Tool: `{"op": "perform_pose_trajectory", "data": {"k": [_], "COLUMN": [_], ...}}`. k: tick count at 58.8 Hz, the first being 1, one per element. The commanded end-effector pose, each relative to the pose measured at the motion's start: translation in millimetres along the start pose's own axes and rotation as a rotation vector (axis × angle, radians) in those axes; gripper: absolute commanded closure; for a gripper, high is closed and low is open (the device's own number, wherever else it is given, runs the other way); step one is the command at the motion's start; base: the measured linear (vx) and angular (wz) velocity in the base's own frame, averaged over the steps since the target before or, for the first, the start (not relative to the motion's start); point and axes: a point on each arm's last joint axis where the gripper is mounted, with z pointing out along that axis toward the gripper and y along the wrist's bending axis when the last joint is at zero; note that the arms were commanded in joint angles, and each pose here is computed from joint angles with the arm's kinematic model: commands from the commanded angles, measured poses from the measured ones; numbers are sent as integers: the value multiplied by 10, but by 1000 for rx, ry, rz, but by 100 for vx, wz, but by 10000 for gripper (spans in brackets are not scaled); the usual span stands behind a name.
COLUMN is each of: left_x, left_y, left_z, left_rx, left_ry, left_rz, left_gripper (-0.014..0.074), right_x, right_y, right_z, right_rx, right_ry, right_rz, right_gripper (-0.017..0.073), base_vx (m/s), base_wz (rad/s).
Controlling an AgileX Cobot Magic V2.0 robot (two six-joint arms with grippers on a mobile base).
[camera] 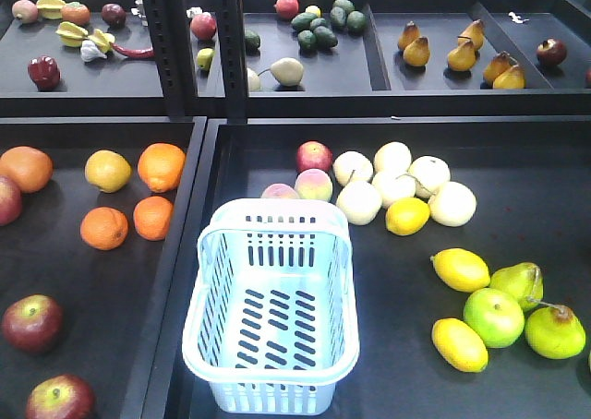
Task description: Pick three apples into basket with both arms
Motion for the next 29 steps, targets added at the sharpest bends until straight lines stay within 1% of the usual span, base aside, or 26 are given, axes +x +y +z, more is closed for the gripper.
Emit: {"op": "perform_pose_trajectory", "data": {"k": [1, 29], "left_x": [-154, -154], "left_y": [-4, -4], "left_z": [-34, -34], "left_rx": [0, 0], "left_ry": [-109, -109], "left_rz": [-2, -2], "left_gripper": [599, 599], "right_x": [-35, -35], "right_y": [4, 4], "right_z": [-6, -6], "right_rx": [-2, -2], "right_ry": [-74, -74], "right_rz": [-12, -12], "right_gripper": [567, 567], "base_vx": [2, 0], "base_wz": [-1, 0]}}
